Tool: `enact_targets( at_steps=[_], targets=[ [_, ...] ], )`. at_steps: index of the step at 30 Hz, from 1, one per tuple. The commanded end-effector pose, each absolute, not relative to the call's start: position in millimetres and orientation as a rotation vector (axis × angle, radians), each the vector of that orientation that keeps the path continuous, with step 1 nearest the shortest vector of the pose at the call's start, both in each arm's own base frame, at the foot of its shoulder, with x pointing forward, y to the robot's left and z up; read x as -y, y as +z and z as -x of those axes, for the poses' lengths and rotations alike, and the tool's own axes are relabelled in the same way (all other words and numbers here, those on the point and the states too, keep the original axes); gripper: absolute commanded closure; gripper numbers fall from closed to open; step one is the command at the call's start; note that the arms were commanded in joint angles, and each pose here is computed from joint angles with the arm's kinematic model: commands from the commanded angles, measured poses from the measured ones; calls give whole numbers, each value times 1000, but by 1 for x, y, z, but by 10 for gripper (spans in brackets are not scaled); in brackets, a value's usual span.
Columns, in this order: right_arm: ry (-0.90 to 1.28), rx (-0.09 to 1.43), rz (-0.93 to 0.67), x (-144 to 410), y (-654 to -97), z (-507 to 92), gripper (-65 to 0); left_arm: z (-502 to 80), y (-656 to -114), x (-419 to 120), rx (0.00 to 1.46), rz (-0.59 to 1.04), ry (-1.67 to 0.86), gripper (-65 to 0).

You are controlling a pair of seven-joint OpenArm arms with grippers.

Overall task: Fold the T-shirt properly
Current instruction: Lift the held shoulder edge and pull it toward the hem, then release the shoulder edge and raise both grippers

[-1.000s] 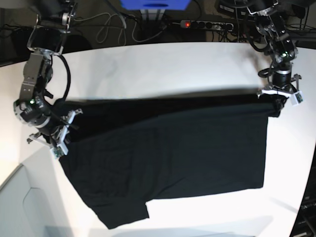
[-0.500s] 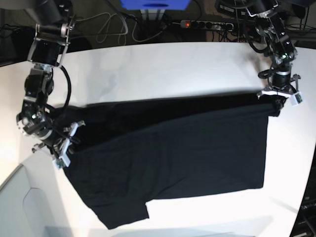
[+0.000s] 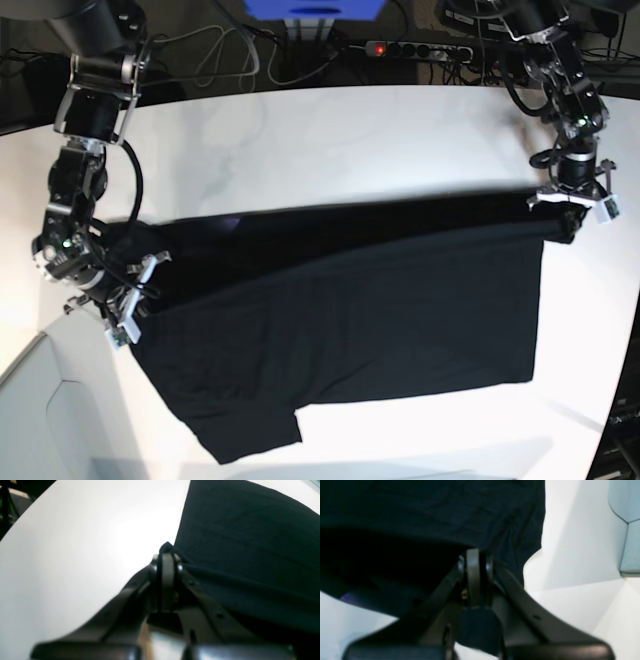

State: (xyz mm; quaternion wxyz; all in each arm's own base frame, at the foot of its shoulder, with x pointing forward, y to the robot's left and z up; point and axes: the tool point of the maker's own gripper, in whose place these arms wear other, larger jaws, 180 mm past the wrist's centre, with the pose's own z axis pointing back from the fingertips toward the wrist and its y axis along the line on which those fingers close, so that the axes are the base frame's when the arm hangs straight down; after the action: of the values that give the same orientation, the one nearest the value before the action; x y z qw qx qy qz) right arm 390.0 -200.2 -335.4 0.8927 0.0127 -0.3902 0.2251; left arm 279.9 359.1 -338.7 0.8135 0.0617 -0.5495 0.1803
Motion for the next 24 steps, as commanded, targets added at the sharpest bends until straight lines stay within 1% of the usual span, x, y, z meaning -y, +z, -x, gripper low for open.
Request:
enact_targets(
  at_steps=[1, 8, 15, 16, 17, 18, 19, 21, 22, 24],
  targets=[
    [482, 869, -8, 204, -316, -401, -1, -290, -318, -365, 1243, -147, 375, 0],
    [482, 858, -5, 206, -318, -399, -1, -302, -325, -340, 1228, -95, 318, 0],
    [483, 851, 8, 211, -318, -398, -4, -310, -317, -341, 1253, -94, 324, 0],
    [483, 849, 9, 212, -319, -397, -19, -309, -317, -342, 1252, -96, 328, 0],
    [484, 844, 9, 211, -321, -395, -43, -309, -317, -342, 1252, -98, 328, -15],
    [485, 840, 12, 213, -322, -393, -82, -310, -315, -344, 1254, -104, 322, -63],
    [487, 837, 21, 216, -321, -393, -128, -310, -314, -346, 1254, -109, 313, -125],
    [487, 834, 23, 218, -322, -392, -219, -311, -313, -346, 1254, -110, 309, -208],
    [487, 832, 23, 218, -323, -391, -259, -310, -313, -347, 1255, -112, 311, -217],
    [480, 822, 22, 220, -327, -387, -315, -310, -312, -348, 1259, -112, 315, -214]
  ],
)
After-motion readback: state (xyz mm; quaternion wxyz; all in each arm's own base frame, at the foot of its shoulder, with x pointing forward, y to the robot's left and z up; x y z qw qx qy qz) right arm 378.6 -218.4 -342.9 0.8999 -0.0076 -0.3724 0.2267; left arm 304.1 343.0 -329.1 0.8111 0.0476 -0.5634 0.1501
